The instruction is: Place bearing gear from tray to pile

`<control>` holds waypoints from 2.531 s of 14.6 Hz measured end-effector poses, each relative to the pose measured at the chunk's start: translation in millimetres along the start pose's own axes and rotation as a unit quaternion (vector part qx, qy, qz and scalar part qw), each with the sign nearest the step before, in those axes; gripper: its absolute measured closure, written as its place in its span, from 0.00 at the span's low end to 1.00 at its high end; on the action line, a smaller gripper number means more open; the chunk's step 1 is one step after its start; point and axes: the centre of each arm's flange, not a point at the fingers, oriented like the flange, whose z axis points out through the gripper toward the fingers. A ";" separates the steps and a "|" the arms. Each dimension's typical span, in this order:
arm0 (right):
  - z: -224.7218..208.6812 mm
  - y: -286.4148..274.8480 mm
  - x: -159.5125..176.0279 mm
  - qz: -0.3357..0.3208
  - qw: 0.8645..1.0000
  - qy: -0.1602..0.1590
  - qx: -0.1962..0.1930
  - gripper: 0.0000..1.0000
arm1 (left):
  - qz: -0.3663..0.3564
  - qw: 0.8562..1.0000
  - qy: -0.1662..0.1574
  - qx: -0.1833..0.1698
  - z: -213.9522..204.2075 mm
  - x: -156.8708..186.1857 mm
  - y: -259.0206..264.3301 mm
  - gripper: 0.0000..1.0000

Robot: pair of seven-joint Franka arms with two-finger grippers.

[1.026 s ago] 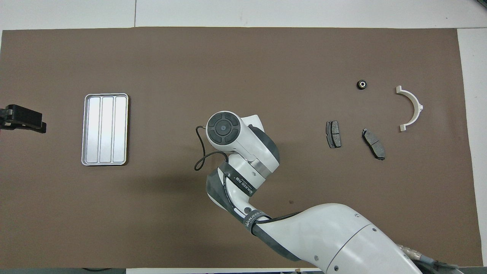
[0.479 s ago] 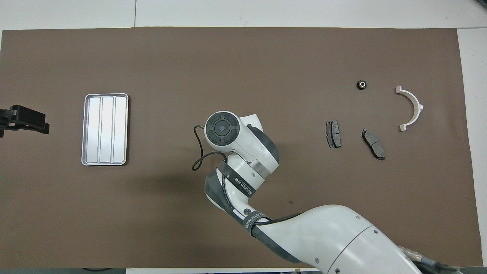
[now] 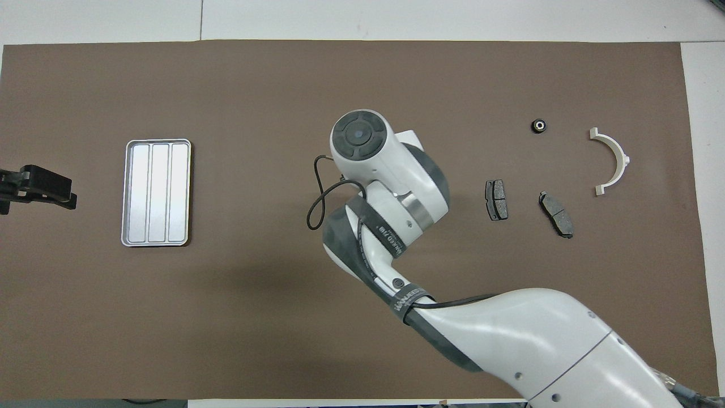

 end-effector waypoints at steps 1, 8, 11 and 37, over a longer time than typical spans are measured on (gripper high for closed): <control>-14.7 23.2 25.3 -0.027 1.000 -0.001 -0.001 0.76 | 0.000 1.000 0.000 0.000 0.2 0.0 0.0 0.00; 33.9 194.0 183.2 -0.177 0.983 0.032 0.034 0.76 | 0.000 1.000 0.000 0.000 0.2 0.0 -0.2 0.00; 76.9 205.4 193.9 -0.190 0.980 0.047 0.042 0.76 | 0.002 1.000 0.000 0.000 0.2 0.0 0.1 0.00; -12.2 244.5 188.6 -0.173 0.983 0.061 0.027 0.00 | 0.031 0.999 0.016 -0.039 -3.3 3.0 15.7 0.00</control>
